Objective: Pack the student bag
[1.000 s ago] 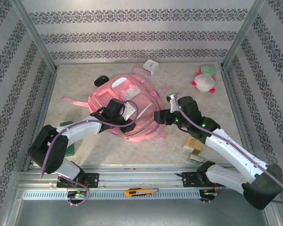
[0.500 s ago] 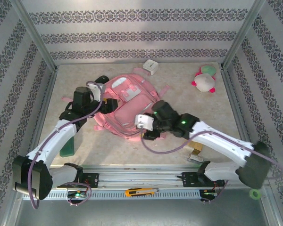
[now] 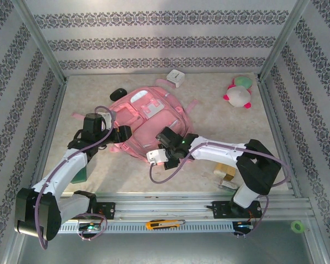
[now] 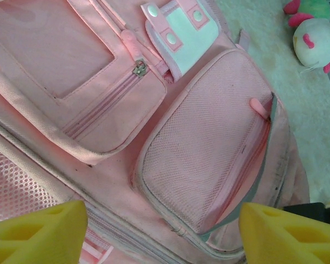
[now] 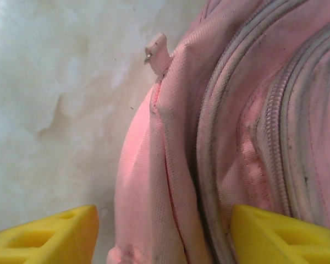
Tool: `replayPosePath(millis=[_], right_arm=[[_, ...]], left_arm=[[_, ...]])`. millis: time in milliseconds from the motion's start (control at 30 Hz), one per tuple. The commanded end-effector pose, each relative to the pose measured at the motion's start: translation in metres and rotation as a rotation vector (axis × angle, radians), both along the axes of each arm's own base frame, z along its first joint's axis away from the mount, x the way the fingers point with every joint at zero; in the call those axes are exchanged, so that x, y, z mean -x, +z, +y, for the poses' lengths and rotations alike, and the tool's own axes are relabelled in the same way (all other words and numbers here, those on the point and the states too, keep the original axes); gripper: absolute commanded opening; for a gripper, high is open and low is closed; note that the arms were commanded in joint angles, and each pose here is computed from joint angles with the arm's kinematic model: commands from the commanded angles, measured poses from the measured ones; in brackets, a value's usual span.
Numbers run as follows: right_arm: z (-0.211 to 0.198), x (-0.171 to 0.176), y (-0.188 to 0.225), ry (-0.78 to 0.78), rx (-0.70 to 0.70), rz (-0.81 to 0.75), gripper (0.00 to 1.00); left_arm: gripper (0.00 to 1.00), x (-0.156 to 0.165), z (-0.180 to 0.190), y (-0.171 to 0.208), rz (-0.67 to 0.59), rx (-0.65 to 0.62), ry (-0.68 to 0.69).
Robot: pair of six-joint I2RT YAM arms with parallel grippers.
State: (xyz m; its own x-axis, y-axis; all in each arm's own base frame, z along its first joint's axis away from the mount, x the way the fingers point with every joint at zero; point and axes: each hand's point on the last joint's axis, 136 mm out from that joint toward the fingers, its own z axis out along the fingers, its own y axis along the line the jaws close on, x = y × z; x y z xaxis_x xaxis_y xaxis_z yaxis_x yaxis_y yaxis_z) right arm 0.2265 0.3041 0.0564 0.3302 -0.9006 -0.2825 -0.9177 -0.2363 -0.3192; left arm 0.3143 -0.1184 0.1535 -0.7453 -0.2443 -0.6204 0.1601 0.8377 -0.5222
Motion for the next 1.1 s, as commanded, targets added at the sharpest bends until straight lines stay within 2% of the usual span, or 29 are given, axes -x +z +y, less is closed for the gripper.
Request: replayPosePath(millis=[0,100,167,200,333,433,567,700,933,1067], right_arm=[[0.001,-0.022,-0.009,0.0,0.032,-0.114,0.67],[-0.001,-0.027,-0.023,0.007,0.051,-0.146,0.67],[-0.006,-0.035,-0.032,-0.017,0.086,-0.184,0.59],[-0.008,-0.041,-0.036,-0.041,0.098,-0.213,0.52],[-0.011,-0.046,-0.031,-0.054,0.075,-0.274,0.11],[-0.005,-0.029,0.001,-0.034,-0.029,-0.202,0.01],[-0.006,-0.021,0.061,-0.071,-0.199,-0.104,0.0],[-0.026,-0.032,0.113,-0.129,-0.325,-0.046,0.0],[-0.038,-0.052,0.151,-0.177,-0.349,-0.016,0.0],[-0.035,-0.062,0.172,-0.211,-0.393,-0.014,0.0]], left_arm=[[0.72,-0.003,-0.001,0.005,-0.021,0.043,0.007],[0.71,-0.003,-0.001,0.003,-0.015,0.045,0.009],[0.71,-0.003,0.0,0.0,-0.003,0.035,0.012],[0.71,-0.003,0.002,-0.002,0.0,0.027,0.017],[0.71,-0.001,0.006,-0.012,0.025,0.004,0.038],[0.71,0.0,0.01,-0.016,0.042,-0.005,0.058],[0.69,0.002,0.009,-0.021,0.045,0.018,0.067],[0.68,0.001,-0.001,-0.013,-0.021,0.07,0.021],[0.67,0.004,-0.016,-0.003,-0.16,0.181,-0.042],[0.65,0.008,-0.02,-0.007,-0.206,0.204,-0.048]])
